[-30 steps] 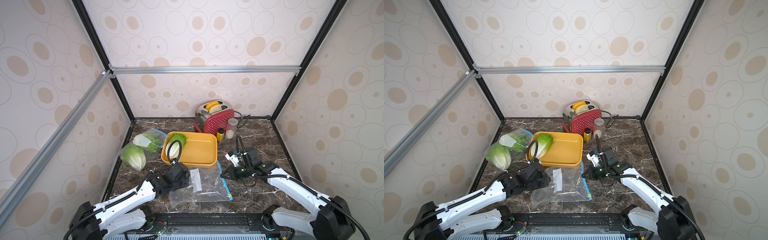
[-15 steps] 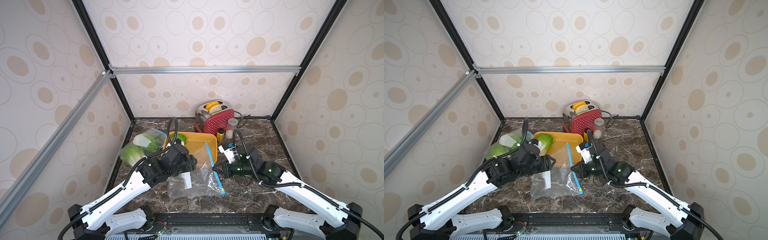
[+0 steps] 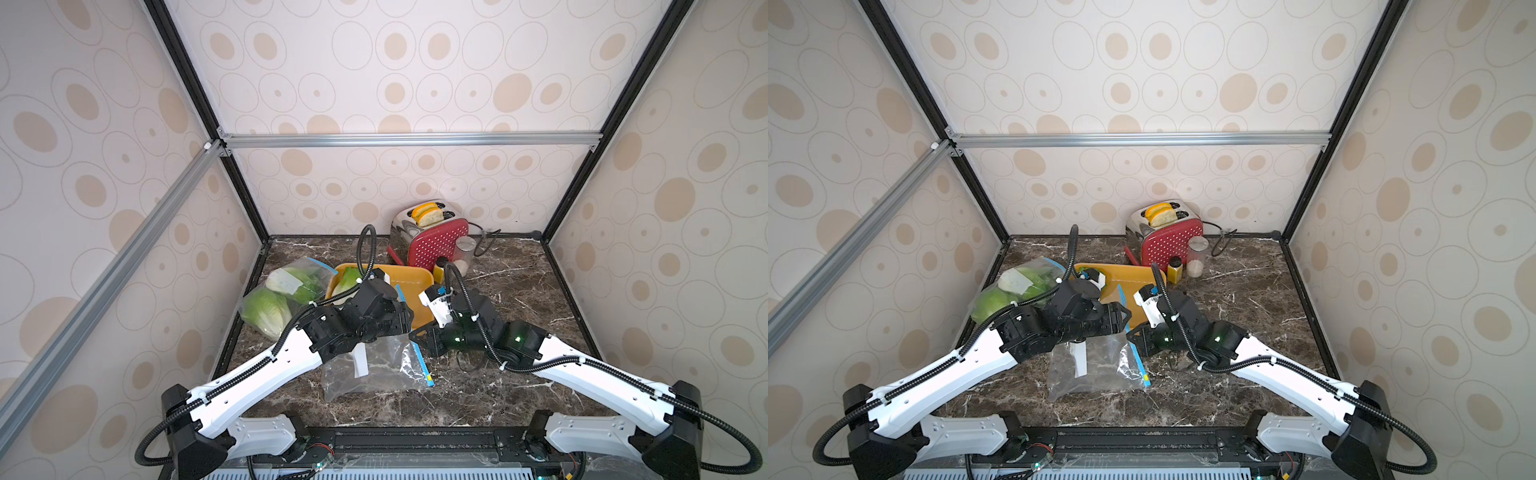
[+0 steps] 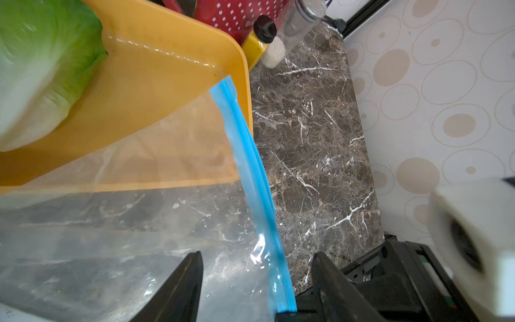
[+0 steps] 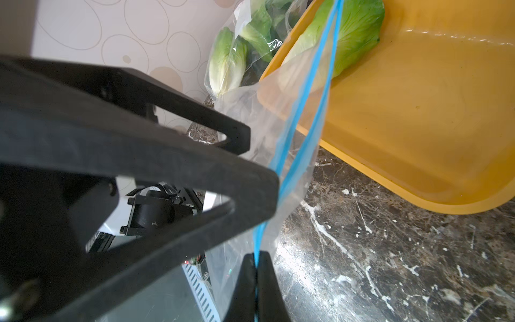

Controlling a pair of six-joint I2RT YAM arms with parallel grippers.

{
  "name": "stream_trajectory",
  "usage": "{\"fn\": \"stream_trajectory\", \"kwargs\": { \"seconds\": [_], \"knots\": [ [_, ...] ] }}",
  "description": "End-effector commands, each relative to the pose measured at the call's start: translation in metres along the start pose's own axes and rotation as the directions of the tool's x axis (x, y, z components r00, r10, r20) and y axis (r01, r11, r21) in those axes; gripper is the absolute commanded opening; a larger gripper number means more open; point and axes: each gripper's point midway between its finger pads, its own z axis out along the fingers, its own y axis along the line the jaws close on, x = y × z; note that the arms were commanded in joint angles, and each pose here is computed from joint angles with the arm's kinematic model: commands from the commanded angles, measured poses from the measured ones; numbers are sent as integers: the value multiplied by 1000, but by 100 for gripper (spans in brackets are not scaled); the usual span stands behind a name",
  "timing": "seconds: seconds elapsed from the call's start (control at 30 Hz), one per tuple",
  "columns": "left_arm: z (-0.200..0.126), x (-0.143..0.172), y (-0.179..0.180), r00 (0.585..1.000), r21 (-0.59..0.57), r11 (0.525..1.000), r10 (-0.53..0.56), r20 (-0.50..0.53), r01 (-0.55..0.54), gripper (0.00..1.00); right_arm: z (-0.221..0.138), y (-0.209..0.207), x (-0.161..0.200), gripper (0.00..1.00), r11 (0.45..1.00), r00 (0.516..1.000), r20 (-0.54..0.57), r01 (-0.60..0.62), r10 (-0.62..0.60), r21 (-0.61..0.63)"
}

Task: Put the chinese cabbages into a zipper bag and zip it
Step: Pick up the zipper food storage bag at the center of the board.

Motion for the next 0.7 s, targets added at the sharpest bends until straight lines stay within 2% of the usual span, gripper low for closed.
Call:
{"fn": "stream_trajectory", "kwargs": {
  "seconds": [0.0, 0.07, 0.17, 0.27, 0.43, 0.53, 0.6, 0.67],
  "knots": [
    [-16, -29, 4, 994, -86, 995, 64, 91, -56, 61, -1, 6, -13, 0, 1000, 999, 43, 4, -4, -2],
    [-15, -36, 10, 991, -136, 989, 81, 104, -66, 57, -1, 7, -15, 0, 1000, 999, 51, 4, -4, 2],
    [-7, -44, 10, 992, -139, 988, 76, 101, -62, 56, 0, 7, -18, 0, 1000, 998, 58, 9, -9, 7],
    [-2, -49, 23, 991, -214, 974, 97, 89, -76, 53, 2, 7, -20, 0, 1000, 998, 60, 12, -12, 11],
    [21, -43, 13, 993, -173, 978, 120, 19, -115, 53, 3, 8, -24, 0, 1000, 997, 73, 14, -15, 8],
    [28, -43, 8, 993, -150, 983, 112, 23, -107, 53, 6, 9, -25, 0, 1000, 997, 71, 17, -17, 9],
    [34, -40, 4, 994, -121, 987, 105, 19, -102, 47, 7, 9, -26, 0, 1000, 997, 71, 15, -15, 5],
    [39, -36, 8, 995, -141, 985, 104, -1, -103, 41, 7, 9, -28, 0, 1000, 997, 79, 13, -14, 5]
  ]
}}
